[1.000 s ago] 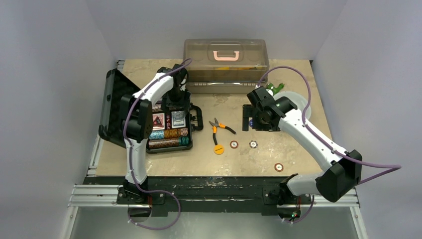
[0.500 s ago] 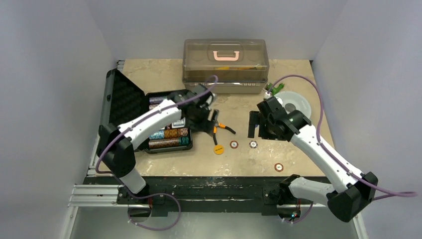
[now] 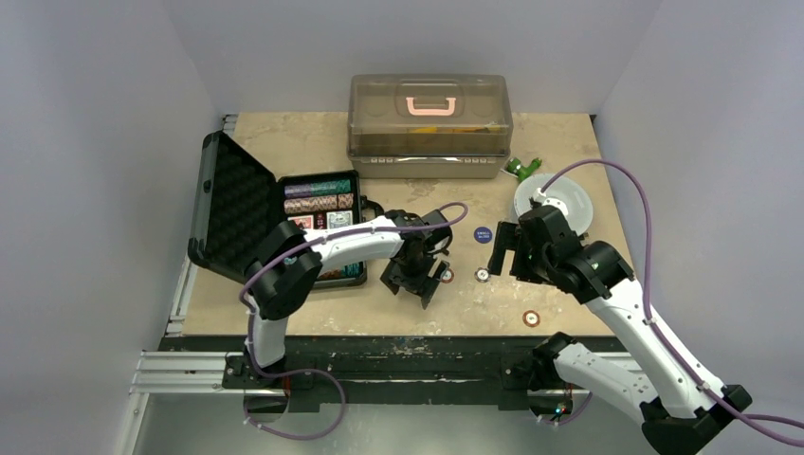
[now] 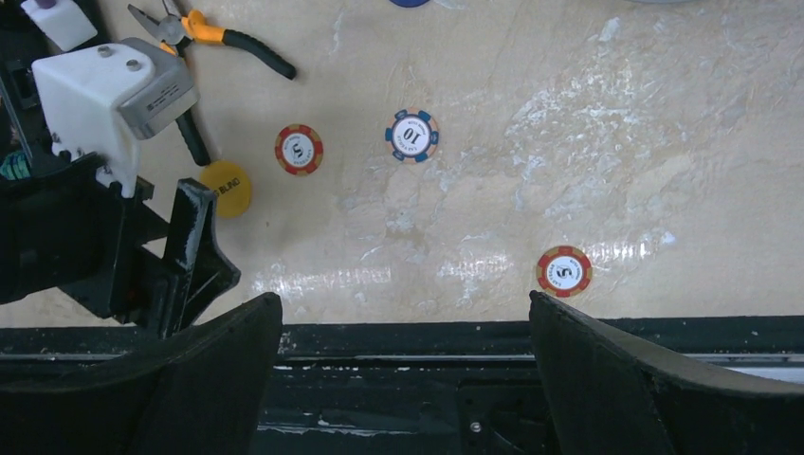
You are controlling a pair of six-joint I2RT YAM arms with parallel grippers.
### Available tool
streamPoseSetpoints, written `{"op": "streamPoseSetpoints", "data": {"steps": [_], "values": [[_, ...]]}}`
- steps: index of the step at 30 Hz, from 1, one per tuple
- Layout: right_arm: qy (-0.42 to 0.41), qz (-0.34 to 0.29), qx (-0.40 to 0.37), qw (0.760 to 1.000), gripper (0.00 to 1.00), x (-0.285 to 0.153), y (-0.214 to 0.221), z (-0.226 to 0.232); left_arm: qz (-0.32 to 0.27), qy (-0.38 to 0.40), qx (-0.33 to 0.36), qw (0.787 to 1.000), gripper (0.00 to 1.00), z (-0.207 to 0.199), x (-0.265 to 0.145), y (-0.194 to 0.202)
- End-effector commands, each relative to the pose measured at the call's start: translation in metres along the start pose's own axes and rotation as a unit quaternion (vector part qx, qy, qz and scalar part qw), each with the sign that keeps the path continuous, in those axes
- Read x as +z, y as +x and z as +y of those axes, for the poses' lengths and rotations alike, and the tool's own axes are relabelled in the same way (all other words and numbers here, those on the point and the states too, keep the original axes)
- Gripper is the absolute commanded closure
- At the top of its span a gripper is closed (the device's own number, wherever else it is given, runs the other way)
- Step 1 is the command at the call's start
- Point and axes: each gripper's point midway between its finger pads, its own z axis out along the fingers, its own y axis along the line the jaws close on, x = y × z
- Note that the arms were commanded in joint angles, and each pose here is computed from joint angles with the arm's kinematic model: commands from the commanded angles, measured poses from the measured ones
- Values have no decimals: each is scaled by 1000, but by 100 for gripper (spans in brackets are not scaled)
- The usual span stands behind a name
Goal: Pack up texas hold em set
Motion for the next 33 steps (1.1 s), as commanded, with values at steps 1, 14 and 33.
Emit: {"op": "streamPoseSetpoints", "data": {"steps": [1,14,33], "values": [[7,2,15,1000,1,-1,4,-5,-13,-5,12,1000,22,-4,6,-21],[16,-2,14,1000,1,-6,0,-7,0,-37,23,999,27,10,25,-46],[13,7,14,1000,1,3,-3,1,18,-47,7,999,34,10,40,-49]]}}
